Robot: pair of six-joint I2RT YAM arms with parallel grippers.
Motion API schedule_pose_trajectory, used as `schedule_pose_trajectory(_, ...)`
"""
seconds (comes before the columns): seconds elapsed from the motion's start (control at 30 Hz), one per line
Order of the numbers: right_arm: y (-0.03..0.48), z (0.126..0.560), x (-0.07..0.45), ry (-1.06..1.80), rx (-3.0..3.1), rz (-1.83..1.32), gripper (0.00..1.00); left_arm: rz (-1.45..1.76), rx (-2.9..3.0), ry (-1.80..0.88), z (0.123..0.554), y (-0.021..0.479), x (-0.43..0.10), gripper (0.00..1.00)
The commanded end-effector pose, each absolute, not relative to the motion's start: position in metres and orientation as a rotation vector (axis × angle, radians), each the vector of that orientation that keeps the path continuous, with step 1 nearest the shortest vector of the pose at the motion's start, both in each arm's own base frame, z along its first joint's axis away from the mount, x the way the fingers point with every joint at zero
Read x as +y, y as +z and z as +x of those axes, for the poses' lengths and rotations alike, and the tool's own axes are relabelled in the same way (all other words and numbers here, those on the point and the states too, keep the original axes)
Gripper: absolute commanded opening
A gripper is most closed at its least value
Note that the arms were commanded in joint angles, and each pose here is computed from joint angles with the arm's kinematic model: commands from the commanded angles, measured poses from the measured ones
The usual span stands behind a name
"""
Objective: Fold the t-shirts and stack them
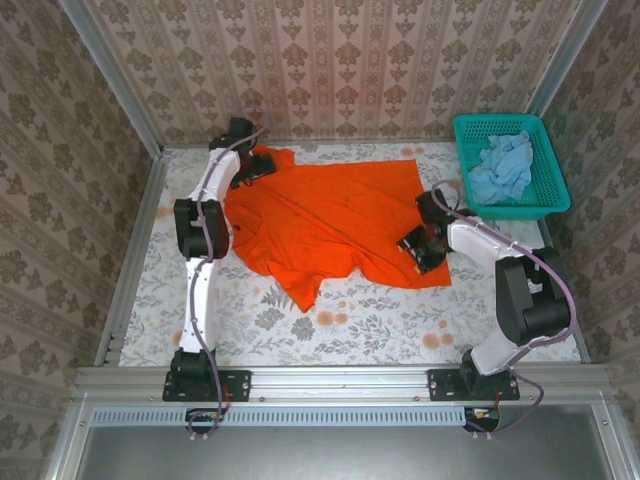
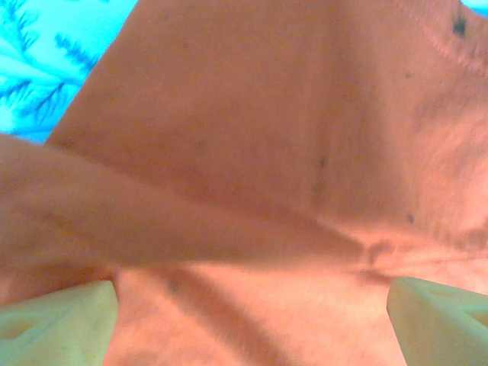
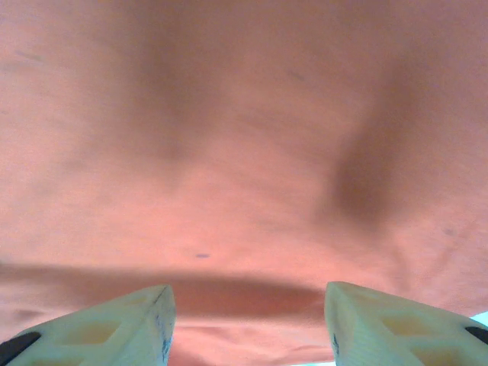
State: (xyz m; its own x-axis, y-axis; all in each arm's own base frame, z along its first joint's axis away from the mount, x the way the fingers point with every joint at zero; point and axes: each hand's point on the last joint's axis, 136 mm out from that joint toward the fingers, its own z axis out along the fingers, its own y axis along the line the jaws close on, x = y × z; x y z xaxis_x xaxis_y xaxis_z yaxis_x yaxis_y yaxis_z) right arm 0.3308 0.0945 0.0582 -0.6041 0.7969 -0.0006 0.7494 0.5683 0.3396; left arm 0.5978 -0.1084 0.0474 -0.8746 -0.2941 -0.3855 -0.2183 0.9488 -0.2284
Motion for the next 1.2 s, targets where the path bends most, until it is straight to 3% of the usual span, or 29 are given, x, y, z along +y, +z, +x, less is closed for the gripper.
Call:
schedule_pose_trajectory(0.0, 0.093, 0.369, 0.084, 0.382, 2.567, 1.205, 0.56, -0.336, 2.635, -0.245, 0.578, 0.108, -0.105, 0.93)
schedule_pose_trajectory(0.17, 0.098, 0.435, 0.078, 0.321, 2.527, 1.112, 0.54, -0.297, 2.735, -0.200, 0.511, 0.106, -0.115, 0.87)
schedule_pose_trajectory(0.3, 0.074, 0.479, 0.071, 0.229, 2.563, 1.062, 0.48, -0.268, 2.846, -0.199, 0.456, 0.083, -0.117, 0.68)
schedule_pose_trajectory(0.57, 0.035, 0.527, 0.051, 0.130, 2.605, 1.031, 0.37, -0.324, 3.006, -0.135, 0.404, 0.039, -0.098, 0.64)
schedule_pose_trajectory(0.93, 0.007, 0.558, 0.039, 0.179, 2.623, 1.040, 0.44, -0.345, 3.061, 0.092, 0.432, 0.004, -0.057, 0.64)
schedule_pose_trajectory(1.0, 0.004, 0.565, 0.040, 0.191, 2.628, 1.033, 0.45, -0.342, 3.054, 0.118, 0.445, 0.002, -0.051, 0.59)
schedule_pose_trajectory(1.17, 0.025, 0.586, 0.041, 0.227, 2.613, 0.990, 0.51, -0.373, 3.000, 0.155, 0.474, 0.016, -0.040, 0.65)
